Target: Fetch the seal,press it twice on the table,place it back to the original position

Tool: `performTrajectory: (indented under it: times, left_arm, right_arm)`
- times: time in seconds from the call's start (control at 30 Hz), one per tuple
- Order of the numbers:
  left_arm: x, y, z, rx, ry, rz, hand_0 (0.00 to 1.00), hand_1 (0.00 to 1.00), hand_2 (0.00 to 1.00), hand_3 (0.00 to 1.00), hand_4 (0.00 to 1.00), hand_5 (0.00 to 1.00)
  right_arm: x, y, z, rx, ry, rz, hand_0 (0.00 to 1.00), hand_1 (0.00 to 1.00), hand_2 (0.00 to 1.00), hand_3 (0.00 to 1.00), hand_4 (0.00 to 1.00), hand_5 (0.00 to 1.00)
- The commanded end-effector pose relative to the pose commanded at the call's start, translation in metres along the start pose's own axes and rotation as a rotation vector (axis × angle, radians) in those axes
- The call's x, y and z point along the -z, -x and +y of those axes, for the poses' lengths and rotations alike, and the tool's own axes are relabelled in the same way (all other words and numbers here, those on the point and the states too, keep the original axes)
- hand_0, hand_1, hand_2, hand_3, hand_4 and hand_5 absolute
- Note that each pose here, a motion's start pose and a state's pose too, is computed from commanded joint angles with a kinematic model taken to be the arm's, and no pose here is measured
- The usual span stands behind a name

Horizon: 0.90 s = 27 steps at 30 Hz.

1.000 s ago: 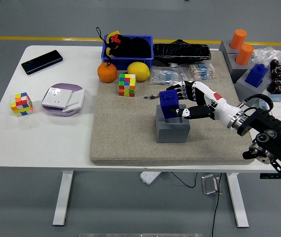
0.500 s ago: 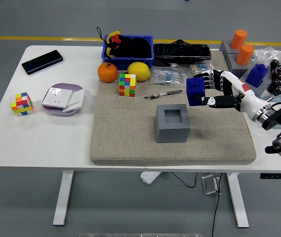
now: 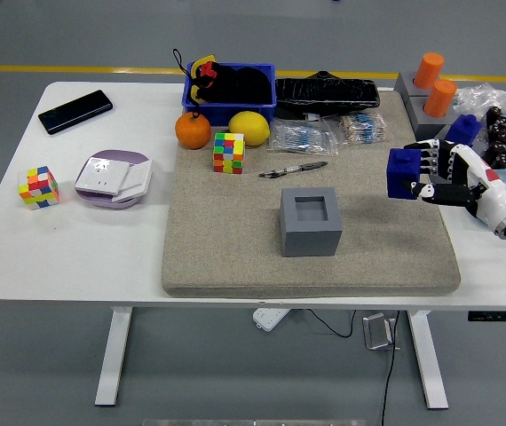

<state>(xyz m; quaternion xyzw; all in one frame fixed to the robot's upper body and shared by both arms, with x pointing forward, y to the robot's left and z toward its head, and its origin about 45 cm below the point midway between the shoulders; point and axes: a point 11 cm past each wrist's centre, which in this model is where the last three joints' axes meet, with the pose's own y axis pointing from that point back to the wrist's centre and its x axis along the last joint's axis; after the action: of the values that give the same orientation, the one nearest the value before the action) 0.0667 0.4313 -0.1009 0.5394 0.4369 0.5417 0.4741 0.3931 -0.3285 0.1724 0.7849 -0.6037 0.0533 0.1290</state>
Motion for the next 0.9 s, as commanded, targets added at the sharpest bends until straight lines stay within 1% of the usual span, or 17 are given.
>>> performTrajectory:
  times: [0.2,0.4,0.6,0.9]
  left_arm:
    - [0.002,0.000,0.000,-0.001,-0.004,-0.001,0.720,0.696,0.684,0.750,0.689,0.285]
    - [-0.001,0.000,0.000,0.001,0.003,0.000,0.720,0.695,0.684,0.750,0.689,0.285]
    - [0.000,0.001,0.000,0.000,0.000,0.002,0.721,0.696,0.684,0.750,0.689,0.286]
    - [0.002,0.001,0.000,0.001,-0.002,0.001,0.721,0.695,0.684,0.750,0.689,0.286]
  right_arm:
    - [-0.027,0.002,0.007,-0.017,0.062,-0.023,0.658,0.530,0.527,0.567,0.724,0.002]
    - [-0.048,0.004,0.010,-0.029,0.118,-0.041,0.657,0.529,0.527,0.567,0.724,0.002]
    - [-0.063,0.005,0.015,-0.045,0.152,-0.055,0.657,0.528,0.526,0.567,0.723,0.002]
    - [-0.080,0.001,0.024,-0.069,0.197,-0.057,0.656,0.526,0.526,0.566,0.721,0.002]
